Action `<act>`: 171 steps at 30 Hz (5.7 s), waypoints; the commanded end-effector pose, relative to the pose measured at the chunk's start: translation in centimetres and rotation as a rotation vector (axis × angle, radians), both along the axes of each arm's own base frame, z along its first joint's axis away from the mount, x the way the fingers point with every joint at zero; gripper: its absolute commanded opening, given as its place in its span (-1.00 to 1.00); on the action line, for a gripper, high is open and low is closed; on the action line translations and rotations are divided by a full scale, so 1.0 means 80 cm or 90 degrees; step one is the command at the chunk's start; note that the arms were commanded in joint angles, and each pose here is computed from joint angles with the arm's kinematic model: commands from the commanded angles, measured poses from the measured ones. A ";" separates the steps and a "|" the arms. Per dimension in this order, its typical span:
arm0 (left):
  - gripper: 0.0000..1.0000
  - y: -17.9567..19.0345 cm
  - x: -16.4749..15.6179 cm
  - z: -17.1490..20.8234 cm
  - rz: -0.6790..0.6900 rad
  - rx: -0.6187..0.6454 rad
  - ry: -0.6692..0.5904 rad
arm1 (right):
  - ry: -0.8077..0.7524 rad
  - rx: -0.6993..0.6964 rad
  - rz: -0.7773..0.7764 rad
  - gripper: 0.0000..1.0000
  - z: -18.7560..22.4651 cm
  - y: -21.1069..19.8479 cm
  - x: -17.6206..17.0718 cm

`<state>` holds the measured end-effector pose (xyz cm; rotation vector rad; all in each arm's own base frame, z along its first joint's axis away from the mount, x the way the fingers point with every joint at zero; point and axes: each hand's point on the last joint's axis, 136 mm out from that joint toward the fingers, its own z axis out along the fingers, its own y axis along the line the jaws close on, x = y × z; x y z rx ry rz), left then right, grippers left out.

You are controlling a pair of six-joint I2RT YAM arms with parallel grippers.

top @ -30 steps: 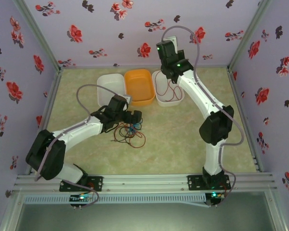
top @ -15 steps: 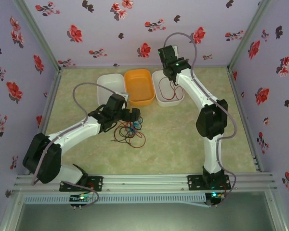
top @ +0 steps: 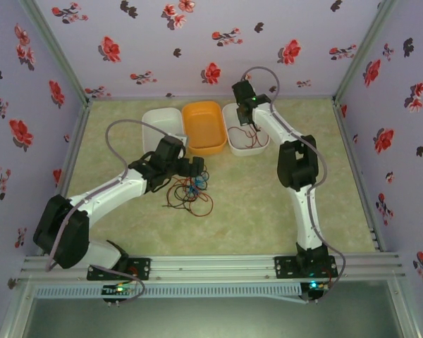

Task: Untangle the cables

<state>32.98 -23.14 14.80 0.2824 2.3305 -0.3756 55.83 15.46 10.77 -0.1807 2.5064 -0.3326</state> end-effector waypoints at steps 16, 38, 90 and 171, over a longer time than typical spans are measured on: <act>0.98 0.006 0.012 0.023 0.032 -0.024 -0.023 | 0.015 0.096 0.013 -0.17 0.013 0.017 0.001; 0.78 -0.004 0.020 0.006 0.033 -0.032 0.017 | -0.026 0.334 -0.009 0.25 0.085 0.050 -0.153; -1.00 -0.059 -0.020 0.000 -0.256 -0.053 0.035 | 0.024 0.436 0.229 0.07 0.010 0.167 -0.252; -0.55 -0.086 -0.063 0.108 -0.423 -0.197 -0.065 | -0.151 0.450 0.500 -0.95 0.145 0.160 -0.341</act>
